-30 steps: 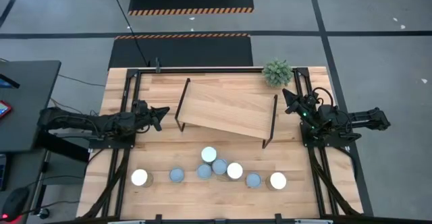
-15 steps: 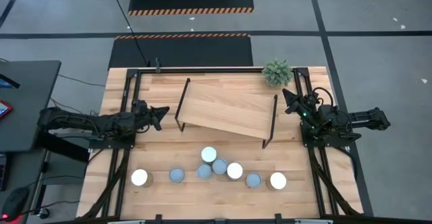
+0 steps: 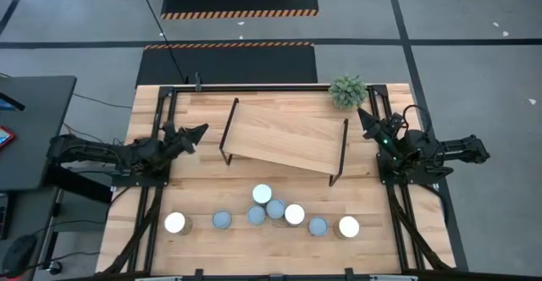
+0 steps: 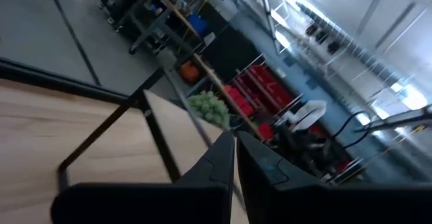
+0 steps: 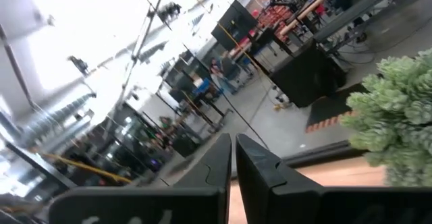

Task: Pick and place cans onto a shelf
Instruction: Put the canned carrots on the shelf

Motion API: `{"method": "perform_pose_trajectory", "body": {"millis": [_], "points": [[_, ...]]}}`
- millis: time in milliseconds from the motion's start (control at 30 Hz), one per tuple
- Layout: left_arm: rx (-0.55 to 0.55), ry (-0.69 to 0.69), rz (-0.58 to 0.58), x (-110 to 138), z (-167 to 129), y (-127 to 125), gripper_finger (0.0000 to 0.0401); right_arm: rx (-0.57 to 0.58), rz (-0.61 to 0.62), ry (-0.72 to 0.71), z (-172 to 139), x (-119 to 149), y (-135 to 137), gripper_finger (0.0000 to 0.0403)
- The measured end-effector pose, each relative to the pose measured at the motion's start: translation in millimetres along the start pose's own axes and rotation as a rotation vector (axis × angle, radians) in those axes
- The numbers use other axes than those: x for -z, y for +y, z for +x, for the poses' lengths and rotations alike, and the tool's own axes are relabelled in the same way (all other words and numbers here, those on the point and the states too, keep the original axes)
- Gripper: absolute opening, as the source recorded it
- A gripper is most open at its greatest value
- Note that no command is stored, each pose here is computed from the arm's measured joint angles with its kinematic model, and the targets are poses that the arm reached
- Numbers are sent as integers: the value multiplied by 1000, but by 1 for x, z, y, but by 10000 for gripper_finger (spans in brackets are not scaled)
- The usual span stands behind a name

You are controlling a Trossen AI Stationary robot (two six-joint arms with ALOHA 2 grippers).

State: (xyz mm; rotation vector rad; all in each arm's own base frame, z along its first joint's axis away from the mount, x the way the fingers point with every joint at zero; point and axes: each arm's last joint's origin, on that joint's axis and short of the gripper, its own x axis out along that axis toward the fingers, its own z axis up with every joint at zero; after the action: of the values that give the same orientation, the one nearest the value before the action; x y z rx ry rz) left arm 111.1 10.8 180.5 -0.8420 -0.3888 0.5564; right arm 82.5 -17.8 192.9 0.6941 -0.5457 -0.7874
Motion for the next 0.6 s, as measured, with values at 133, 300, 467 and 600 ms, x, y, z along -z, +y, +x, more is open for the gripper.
{"method": "perform_pose_trajectory", "body": {"millis": [133,300,467,600], "points": [[15,-4,-70,-1,0,-1,25,-16,63,-41,0,-6,3,28],[45,13,-168,-1,0,-3,25,-164,254,-60,-1,-16,11,28],[166,-12,-240,-9,-1,-13,25,-388,353,-76,-5,-31,22,28],[355,29,-210,-15,-4,-23,25,-530,311,-52,-7,-42,33,26]]}}
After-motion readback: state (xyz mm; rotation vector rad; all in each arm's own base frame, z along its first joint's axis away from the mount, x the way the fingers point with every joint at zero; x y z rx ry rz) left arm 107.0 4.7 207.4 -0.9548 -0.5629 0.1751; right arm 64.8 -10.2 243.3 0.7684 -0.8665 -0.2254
